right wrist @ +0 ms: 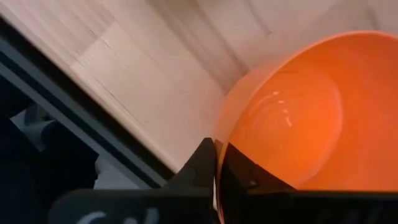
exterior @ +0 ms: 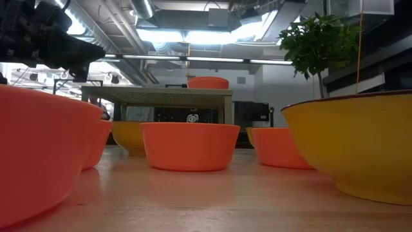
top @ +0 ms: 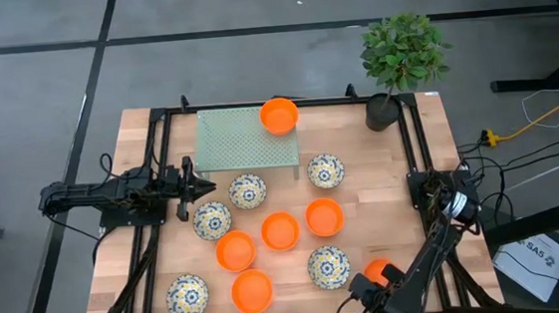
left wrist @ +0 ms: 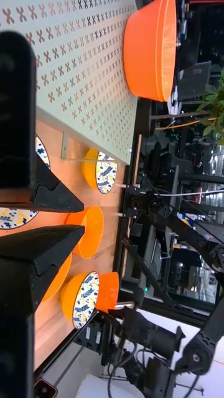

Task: Pick & Place Mini bowls
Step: Stack the orange bowl on top of the other orange bowls on the shelf

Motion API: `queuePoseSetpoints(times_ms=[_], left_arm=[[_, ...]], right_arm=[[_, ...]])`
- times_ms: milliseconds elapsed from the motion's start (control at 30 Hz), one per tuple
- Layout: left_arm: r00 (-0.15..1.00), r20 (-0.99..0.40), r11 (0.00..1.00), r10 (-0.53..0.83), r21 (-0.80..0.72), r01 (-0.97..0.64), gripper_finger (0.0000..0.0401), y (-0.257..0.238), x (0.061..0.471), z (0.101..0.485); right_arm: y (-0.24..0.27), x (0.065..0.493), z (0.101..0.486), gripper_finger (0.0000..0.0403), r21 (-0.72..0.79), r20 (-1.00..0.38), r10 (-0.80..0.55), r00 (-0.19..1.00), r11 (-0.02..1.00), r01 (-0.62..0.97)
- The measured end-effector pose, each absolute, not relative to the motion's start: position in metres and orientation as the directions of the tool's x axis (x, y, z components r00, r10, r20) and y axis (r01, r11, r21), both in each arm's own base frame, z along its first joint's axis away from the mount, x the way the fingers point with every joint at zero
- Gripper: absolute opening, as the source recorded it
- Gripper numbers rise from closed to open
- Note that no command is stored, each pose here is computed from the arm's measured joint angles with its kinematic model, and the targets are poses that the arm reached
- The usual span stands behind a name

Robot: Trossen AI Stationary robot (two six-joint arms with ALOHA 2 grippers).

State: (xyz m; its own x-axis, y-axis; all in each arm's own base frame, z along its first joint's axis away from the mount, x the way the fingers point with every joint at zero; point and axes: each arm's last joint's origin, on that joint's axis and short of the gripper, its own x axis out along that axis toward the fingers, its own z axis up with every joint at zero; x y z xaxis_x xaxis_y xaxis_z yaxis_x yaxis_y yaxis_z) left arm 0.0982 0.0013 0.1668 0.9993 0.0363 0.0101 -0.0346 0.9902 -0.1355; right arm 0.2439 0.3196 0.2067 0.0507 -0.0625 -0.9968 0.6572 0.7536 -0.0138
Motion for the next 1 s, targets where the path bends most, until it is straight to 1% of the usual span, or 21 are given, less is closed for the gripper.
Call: queuePoseSetpoints(times_ms=[100,233,400,600,767,900,1000], left_arm=[[0.999,0.010,0.990,0.036,-0.136,-0.035,0.0038,0.001,0.098,0.167],[0.999,0.010,0.990,0.037,-0.136,-0.035,0.0038,0.001,0.098,0.167],[0.999,0.010,0.990,0.037,-0.136,-0.035,0.0038,0.001,0.098,0.167],[0.999,0.010,0.990,0.037,-0.136,-0.035,0.0038,0.001,0.098,0.167],[0.999,0.010,0.990,0.037,-0.136,-0.035,0.0038,0.001,0.098,0.167],[0.999,0.010,0.990,0.037,-0.136,-0.035,0.0038,0.001,0.098,0.167],[0.999,0.010,0.990,0.037,-0.136,-0.035,0.0038,0.001,0.098,0.167]], right_arm=[[0.316,0.248,0.223,0.0003,-0.029,-0.994,-0.089,0.056,0.745,0.666],[0.308,0.256,0.246,0.0002,-0.042,-0.986,-0.138,0.092,0.742,0.669],[0.291,0.274,0.273,0.0002,-0.044,-0.969,-0.186,0.161,0.774,0.632],[0.264,0.304,0.303,0.0002,-0.009,-0.955,-0.170,0.242,0.833,0.553],[0.232,0.330,0.333,0.0002,0.017,-0.931,-0.156,0.329,0.883,0.468],[0.197,0.350,0.361,0.0002,0.016,-0.898,-0.165,0.408,0.915,0.404],[0.166,0.362,0.374,0.0002,0.006,-0.862,-0.173,0.477,0.937,0.350]])
